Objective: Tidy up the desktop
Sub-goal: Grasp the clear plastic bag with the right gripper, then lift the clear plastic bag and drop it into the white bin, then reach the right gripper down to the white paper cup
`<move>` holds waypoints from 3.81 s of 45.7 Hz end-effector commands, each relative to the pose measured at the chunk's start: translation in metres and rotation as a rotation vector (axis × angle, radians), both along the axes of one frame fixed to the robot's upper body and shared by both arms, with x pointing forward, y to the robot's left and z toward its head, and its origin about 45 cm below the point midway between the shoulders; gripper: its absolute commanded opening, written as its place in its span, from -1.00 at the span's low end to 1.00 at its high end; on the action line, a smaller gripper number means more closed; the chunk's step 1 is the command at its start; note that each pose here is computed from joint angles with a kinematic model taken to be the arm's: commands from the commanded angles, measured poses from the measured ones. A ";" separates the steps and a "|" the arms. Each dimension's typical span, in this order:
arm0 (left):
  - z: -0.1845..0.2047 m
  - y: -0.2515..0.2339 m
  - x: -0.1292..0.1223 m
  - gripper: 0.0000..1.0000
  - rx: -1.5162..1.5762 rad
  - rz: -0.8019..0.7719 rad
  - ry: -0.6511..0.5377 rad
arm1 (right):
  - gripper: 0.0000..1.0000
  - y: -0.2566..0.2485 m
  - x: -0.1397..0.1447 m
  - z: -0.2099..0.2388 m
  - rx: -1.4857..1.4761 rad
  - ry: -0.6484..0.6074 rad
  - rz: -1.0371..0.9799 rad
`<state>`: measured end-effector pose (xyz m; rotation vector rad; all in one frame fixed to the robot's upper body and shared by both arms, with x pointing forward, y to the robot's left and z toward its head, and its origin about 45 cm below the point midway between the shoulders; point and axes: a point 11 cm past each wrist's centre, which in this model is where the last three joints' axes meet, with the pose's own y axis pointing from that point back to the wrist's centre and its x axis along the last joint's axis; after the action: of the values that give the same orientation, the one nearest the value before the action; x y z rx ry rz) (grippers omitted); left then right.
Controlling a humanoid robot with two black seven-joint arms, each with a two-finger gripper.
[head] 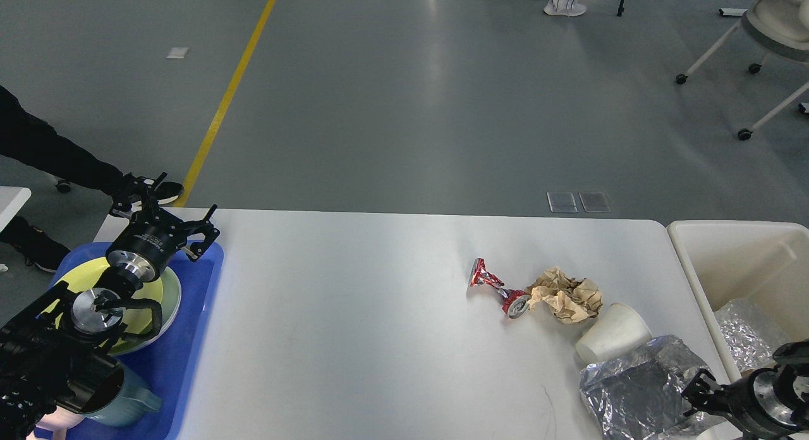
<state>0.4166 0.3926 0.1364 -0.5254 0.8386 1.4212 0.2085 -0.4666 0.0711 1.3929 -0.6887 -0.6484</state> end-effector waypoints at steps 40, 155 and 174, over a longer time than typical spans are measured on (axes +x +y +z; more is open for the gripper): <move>0.000 0.000 0.000 0.93 0.001 0.000 0.000 | -1.00 -0.077 0.060 0.101 -0.165 -0.332 -0.146; 0.000 0.000 0.000 0.93 0.001 0.000 0.000 | 1.00 0.138 0.202 0.229 0.111 -0.330 0.487; 0.000 0.000 0.000 0.93 0.001 0.000 0.000 | 1.00 0.161 0.173 0.274 0.196 -0.189 0.602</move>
<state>0.4166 0.3923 0.1363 -0.5255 0.8390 1.4208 0.3849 -0.2931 0.3569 1.7861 -0.3169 -0.0766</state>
